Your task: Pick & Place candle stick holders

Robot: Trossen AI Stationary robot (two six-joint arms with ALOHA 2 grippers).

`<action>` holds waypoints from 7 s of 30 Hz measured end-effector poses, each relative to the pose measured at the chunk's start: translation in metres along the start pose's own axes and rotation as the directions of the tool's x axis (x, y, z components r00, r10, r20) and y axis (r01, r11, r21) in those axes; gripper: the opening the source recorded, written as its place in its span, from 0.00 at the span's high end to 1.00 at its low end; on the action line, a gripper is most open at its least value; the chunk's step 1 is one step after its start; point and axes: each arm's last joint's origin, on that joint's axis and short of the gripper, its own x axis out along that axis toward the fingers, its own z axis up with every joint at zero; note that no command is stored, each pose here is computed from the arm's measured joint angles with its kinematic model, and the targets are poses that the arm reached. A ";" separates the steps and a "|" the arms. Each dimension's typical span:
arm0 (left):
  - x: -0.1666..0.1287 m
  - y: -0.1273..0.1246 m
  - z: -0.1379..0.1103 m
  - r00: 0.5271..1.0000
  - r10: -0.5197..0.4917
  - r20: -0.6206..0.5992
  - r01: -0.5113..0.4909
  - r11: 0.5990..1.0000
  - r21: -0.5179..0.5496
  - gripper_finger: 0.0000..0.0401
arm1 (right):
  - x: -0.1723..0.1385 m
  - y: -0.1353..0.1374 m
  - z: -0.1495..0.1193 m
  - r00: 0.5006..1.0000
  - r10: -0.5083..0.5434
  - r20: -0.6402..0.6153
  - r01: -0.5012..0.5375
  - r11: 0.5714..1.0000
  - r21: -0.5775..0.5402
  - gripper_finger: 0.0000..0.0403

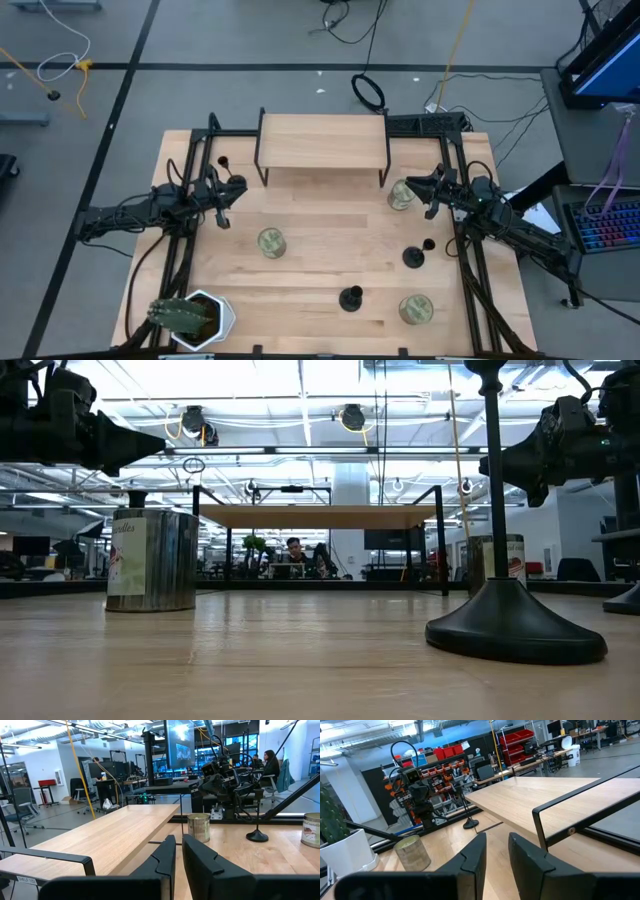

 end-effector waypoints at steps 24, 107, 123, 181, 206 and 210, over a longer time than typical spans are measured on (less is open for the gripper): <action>0.000 0.000 0.000 1.000 0.000 0.000 0.000 1.000 0.000 0.91 | 0.000 0.000 0.000 1.000 0.000 0.000 0.000 1.000 0.000 0.82; -0.003 0.012 -0.030 0.671 0.529 -0.520 -0.689 0.704 -0.173 0.57 | 0.008 0.035 0.013 0.868 0.492 0.065 -0.481 0.866 -0.140 0.52; 0.013 0.020 -0.039 0.500 0.723 -0.476 -0.811 0.584 0.036 0.58 | 0.010 0.034 0.011 0.874 0.485 0.046 -0.475 0.870 -0.134 0.53; 0.169 0.055 0.157 0.797 0.511 -0.322 -0.465 0.859 0.215 0.97 | 0.013 0.033 0.016 0.906 0.408 0.116 -0.396 0.911 -0.116 0.54; 0.204 0.157 0.085 0.745 0.369 -0.556 -0.468 0.883 -0.042 0.94 | 0.020 0.030 0.005 0.927 0.376 0.007 -0.375 0.925 -0.054 0.54; 0.206 0.160 0.083 0.737 0.398 -0.547 -0.487 0.873 -0.022 0.95 | 0.020 0.030 0.005 0.927 0.376 0.007 -0.376 0.926 -0.022 0.54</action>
